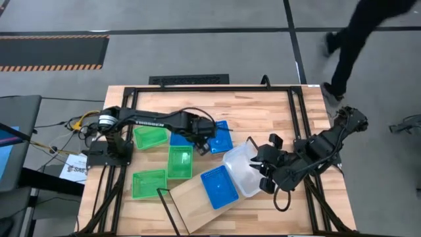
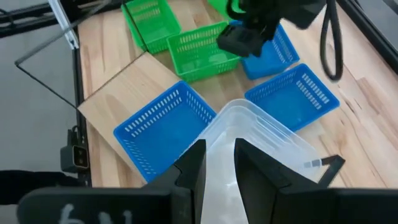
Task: Stack baskets on shelf by color
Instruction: Stack the left blue basket on top of the other blue basket on the shelf
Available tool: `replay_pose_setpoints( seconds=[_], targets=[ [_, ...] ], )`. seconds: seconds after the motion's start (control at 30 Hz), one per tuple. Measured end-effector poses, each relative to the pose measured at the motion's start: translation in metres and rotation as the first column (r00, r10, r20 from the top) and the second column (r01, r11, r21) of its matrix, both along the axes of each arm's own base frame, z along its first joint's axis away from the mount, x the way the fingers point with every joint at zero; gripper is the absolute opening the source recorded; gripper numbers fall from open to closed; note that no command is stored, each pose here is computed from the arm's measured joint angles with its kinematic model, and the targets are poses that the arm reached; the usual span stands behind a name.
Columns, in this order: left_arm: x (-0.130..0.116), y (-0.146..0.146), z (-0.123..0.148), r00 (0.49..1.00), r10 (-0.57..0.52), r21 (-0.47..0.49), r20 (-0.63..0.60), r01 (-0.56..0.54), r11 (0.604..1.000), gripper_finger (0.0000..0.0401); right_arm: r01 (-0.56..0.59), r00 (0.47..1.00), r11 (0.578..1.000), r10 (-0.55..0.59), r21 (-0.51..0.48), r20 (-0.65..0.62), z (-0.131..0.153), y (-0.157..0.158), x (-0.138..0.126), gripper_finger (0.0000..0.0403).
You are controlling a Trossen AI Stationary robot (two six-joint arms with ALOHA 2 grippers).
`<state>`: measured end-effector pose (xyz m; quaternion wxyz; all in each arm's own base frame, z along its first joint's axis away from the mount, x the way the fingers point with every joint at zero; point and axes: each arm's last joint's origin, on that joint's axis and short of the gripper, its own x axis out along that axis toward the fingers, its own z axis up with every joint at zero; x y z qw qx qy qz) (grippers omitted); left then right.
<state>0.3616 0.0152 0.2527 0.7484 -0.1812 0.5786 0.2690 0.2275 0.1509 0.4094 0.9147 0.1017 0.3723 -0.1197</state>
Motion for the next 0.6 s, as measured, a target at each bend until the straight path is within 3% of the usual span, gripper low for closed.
replay_pose_setpoints(
  seconds=[0.27,0.6],
  targets=[
    [0.011,0.015,-0.008,0.974,0.209,-0.011,0.091,-0.209,0.978,0.0198,-0.006,1.000,1.000,0.005,-0.008,-0.018,-0.001,0.002,-0.004,0.0106],
    [0.020,0.015,-0.030,0.950,0.308,-0.050,0.049,-0.305,0.951,0.0198,-0.010,0.999,1.000,0.009,-0.019,-0.036,-0.002,0.002,-0.006,0.0106]
  ],
)
